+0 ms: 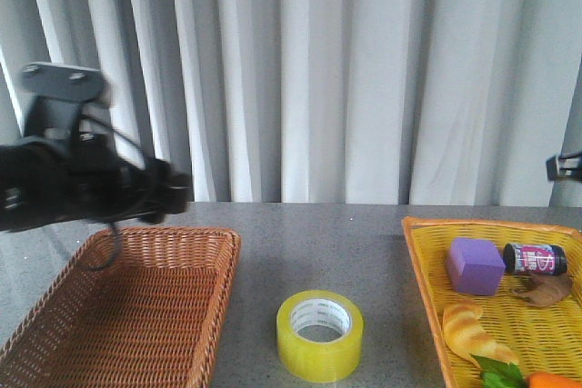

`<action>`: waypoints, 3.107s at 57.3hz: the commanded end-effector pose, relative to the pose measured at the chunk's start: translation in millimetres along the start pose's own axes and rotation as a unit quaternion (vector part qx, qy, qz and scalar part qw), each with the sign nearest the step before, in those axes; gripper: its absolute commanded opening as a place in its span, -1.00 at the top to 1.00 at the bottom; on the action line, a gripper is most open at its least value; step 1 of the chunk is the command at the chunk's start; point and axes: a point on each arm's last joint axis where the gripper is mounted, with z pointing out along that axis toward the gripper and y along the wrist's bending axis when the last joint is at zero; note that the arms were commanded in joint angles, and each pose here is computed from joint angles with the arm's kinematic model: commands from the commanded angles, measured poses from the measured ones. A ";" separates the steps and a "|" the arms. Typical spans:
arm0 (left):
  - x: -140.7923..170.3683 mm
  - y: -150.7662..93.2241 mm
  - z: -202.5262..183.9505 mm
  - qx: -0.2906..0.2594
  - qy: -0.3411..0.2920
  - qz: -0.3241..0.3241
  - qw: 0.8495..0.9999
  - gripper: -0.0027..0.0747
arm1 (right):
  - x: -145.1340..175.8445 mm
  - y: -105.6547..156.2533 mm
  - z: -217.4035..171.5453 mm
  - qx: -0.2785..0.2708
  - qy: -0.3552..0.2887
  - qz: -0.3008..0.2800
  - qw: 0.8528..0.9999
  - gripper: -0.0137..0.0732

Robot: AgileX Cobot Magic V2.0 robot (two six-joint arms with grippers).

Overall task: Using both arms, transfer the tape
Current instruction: 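Move the left gripper down over the tape roll on the table, then close the left gripper on the tape roll's rim and lift it, then carry the tape roll over the brown basket and lower it inside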

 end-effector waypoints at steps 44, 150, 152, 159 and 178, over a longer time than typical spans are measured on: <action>21.2 -59.8 182.5 0.071 0.232 0.011 0.970 -0.42 | 2.2 -2.2 -6.5 0.004 -0.023 -0.003 1.000 0.70; -82.7 27.1 28.5 -0.018 0.087 -0.009 0.996 0.95 | 2.2 -2.2 -6.5 0.004 -0.023 -0.003 1.000 0.70; -83.5 36.5 21.6 -0.027 0.083 -0.016 0.996 0.95 | 2.2 -2.2 -6.5 0.004 -0.023 -0.003 1.000 0.70; -76.5 66.8 7.2 -0.065 0.079 -0.034 0.994 0.95 | 2.2 -2.2 -6.5 0.004 -0.023 -0.003 1.000 0.70; -2.9 101.2 55.9 -0.092 0.160 -0.054 0.981 0.94 | 2.2 -2.2 -6.5 0.004 -0.023 -0.003 1.000 0.70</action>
